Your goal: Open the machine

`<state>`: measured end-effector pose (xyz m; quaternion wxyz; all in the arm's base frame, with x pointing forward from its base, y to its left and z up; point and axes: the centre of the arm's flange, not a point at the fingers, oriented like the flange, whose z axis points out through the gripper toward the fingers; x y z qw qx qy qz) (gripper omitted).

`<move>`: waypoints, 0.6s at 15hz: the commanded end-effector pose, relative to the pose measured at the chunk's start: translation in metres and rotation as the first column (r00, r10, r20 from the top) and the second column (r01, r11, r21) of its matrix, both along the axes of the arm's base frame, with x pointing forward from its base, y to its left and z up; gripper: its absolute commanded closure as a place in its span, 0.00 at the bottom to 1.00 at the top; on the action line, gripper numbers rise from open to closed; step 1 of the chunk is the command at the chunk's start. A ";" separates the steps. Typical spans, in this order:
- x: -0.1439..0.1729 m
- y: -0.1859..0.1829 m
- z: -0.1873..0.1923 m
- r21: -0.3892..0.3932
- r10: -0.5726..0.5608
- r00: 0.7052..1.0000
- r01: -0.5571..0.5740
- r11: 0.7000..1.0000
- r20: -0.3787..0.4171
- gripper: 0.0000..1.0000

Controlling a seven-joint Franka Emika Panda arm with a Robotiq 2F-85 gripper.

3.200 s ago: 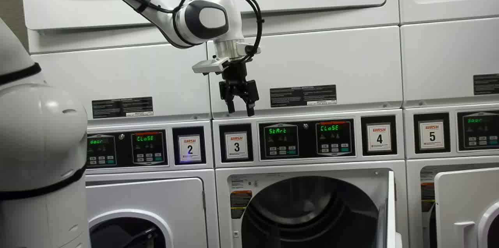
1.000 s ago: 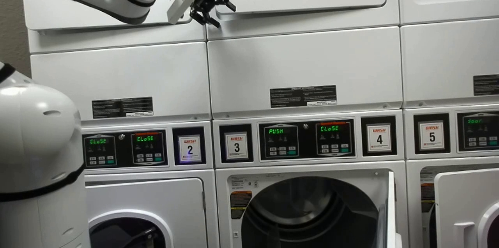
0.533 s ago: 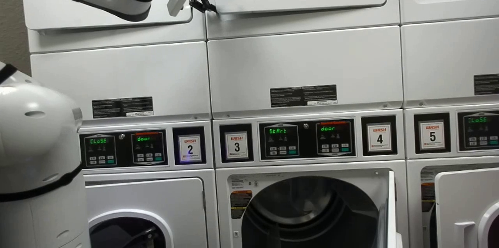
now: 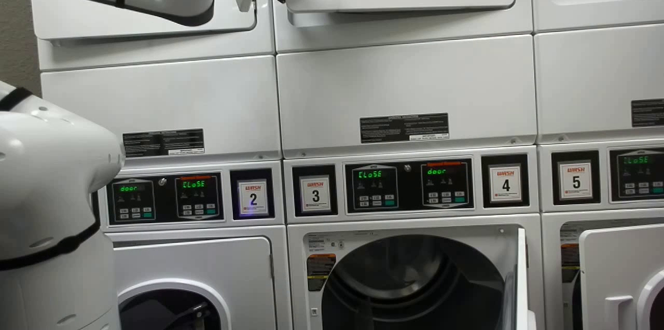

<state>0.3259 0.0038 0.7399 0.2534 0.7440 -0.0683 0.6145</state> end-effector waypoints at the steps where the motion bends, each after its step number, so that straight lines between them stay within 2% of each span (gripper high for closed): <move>1: -0.002 -0.006 0.003 -0.047 -0.144 0.989 0.145 0.988 0.020 0.00; 5: -0.015 -0.012 0.001 -0.097 -0.261 0.965 0.263 0.960 0.028 0.00; 9: -0.036 -0.027 0.000 -0.109 -0.372 0.928 0.373 0.921 0.030 0.00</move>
